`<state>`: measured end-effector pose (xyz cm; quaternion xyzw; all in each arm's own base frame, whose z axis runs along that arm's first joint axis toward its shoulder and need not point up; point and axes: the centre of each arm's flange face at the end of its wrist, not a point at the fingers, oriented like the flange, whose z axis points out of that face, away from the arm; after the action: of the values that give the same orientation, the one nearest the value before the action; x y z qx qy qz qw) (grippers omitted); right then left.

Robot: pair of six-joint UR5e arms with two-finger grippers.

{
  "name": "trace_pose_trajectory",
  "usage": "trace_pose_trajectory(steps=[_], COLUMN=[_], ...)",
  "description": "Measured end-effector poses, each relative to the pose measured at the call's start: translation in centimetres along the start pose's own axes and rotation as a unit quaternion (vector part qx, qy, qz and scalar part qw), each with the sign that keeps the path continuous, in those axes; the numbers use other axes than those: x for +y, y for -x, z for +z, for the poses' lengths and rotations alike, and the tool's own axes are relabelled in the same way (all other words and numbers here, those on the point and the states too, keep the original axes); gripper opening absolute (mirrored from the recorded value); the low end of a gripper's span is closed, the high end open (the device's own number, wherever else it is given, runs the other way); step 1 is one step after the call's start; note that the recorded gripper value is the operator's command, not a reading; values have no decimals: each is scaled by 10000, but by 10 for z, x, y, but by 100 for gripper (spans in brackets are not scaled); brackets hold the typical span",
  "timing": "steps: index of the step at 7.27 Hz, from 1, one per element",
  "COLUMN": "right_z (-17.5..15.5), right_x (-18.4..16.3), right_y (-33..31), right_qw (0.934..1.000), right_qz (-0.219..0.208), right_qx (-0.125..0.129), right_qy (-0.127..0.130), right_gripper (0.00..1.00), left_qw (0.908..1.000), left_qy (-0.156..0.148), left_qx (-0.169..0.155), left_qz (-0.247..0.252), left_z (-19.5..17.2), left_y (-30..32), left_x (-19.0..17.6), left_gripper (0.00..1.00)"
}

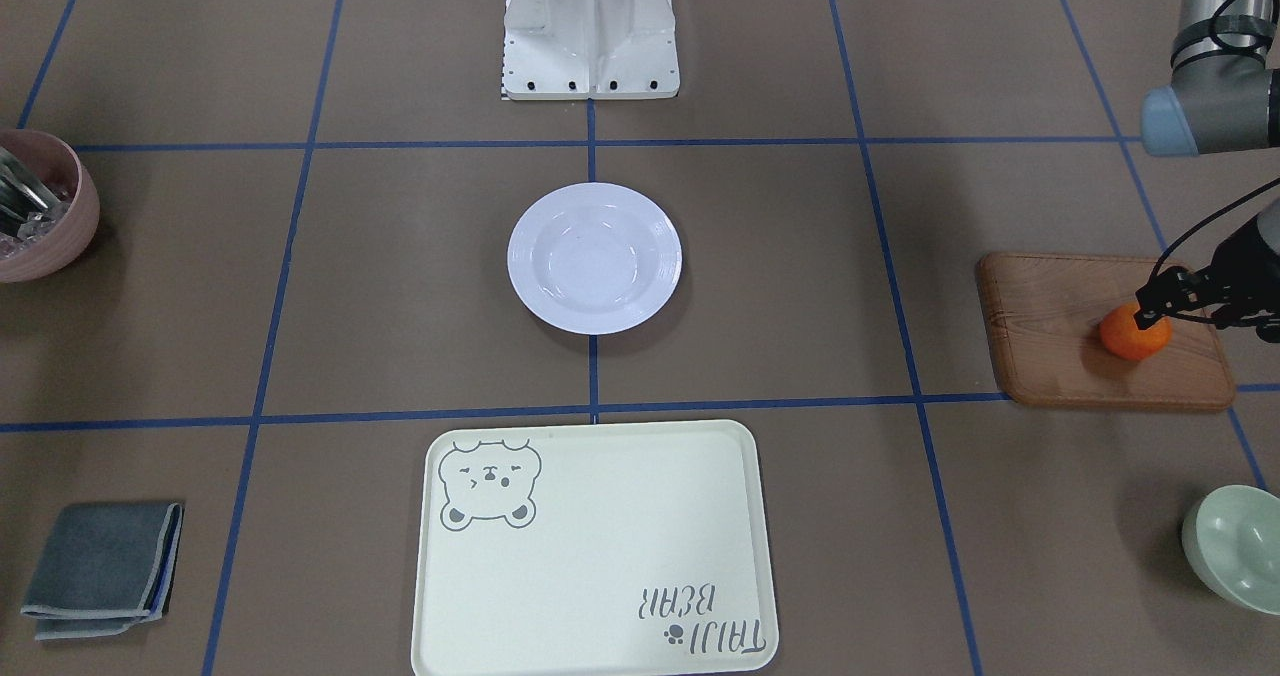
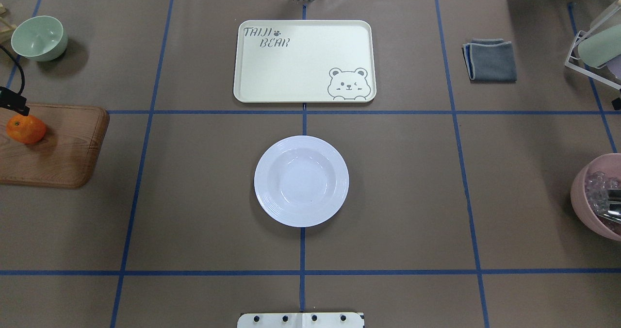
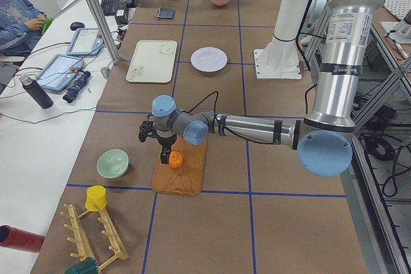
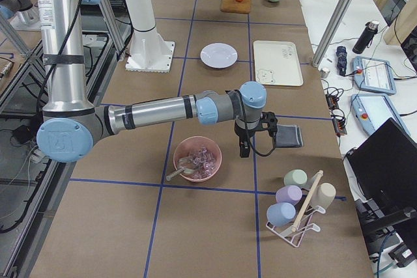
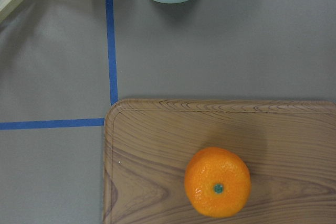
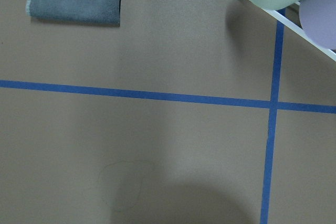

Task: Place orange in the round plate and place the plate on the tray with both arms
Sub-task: 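Lower the left gripper onto the orange on the wooden tray and grasp it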

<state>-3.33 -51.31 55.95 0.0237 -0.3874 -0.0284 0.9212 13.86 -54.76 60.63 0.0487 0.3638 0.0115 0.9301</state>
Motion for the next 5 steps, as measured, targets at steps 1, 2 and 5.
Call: trace_pose_trajectory(steps=[1, 2, 5], right_z=[0, 1, 3], right_x=[0, 0, 0], right_y=[0, 0, 0], right_qw=[10000, 10000, 10000], right_qz=[1, 1, -2], right_qx=[1, 1, 2], right_qy=[5, 12, 31], right_gripper=[100, 100, 100], left_qw=[10000, 9999, 9997], left_qy=[59, 113, 221], left_qx=[-2, -8, -38], left_qz=[33, 47, 27], left_z=[7, 14, 27], left_y=[-3, -5, -4], left_x=[2, 3, 0], left_gripper=[98, 98, 98])
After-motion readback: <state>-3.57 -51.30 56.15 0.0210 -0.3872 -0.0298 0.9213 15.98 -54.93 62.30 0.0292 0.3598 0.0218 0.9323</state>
